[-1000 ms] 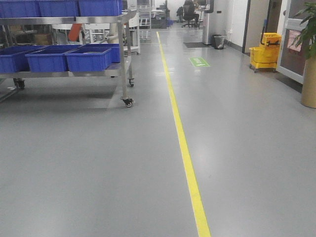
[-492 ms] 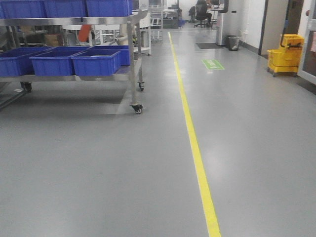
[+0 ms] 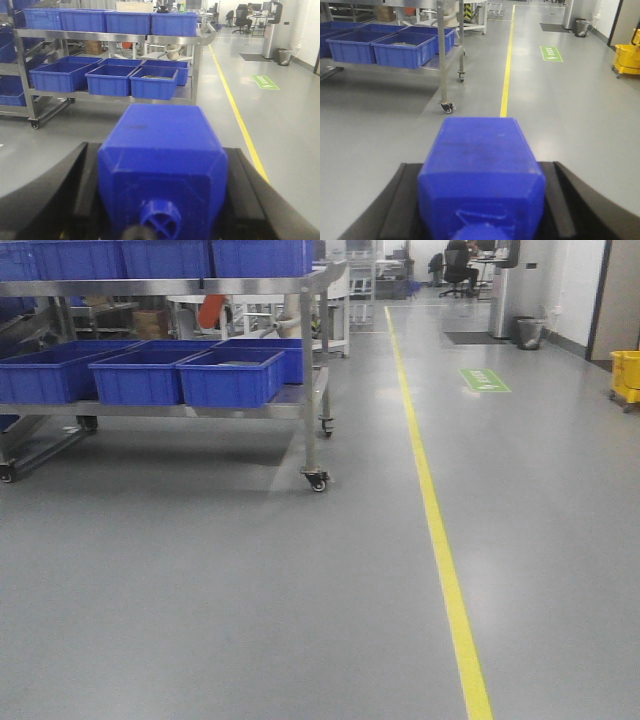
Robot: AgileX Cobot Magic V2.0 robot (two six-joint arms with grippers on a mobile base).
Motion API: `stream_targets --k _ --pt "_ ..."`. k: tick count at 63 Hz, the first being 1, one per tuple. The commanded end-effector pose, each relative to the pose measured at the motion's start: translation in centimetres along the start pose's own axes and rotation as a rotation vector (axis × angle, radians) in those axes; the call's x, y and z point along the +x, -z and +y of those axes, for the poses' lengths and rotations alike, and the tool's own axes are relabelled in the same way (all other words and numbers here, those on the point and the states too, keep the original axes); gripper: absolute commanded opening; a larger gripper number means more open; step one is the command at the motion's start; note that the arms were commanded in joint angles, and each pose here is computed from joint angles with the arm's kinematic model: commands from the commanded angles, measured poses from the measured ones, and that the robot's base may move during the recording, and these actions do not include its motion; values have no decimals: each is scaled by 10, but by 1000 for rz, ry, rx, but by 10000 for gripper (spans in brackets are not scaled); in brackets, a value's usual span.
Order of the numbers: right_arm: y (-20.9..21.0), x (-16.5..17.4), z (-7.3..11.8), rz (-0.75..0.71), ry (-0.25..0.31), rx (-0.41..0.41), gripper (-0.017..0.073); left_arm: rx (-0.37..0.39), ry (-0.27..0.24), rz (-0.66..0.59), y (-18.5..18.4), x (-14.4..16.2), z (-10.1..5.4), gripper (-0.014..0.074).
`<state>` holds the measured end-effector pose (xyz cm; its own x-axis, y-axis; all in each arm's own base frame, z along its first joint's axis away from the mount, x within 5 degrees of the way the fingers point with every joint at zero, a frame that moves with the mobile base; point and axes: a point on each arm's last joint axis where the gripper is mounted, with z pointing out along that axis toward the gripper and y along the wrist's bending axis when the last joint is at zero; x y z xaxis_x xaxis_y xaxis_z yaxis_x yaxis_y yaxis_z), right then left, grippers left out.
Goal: Pick and sort blue part to right shelf
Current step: 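Drive the base away from the table carrying both bottles, then drive the base to the shelf of blue bins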
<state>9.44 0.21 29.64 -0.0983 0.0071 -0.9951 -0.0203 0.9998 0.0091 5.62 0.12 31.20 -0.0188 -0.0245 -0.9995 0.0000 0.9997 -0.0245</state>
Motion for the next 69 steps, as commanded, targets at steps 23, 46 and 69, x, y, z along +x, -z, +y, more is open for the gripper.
stream_targets --k 23,46,69 --pt "1 -18 1 -123 13 -8 393 10 -1 -116 2 -17 -1 282" --pt "1 -18 1 -123 13 -8 393 10 -1 -116 2 -17 -1 282" --pt "1 -18 1 -123 13 -8 393 10 -1 -116 2 -17 -1 282"
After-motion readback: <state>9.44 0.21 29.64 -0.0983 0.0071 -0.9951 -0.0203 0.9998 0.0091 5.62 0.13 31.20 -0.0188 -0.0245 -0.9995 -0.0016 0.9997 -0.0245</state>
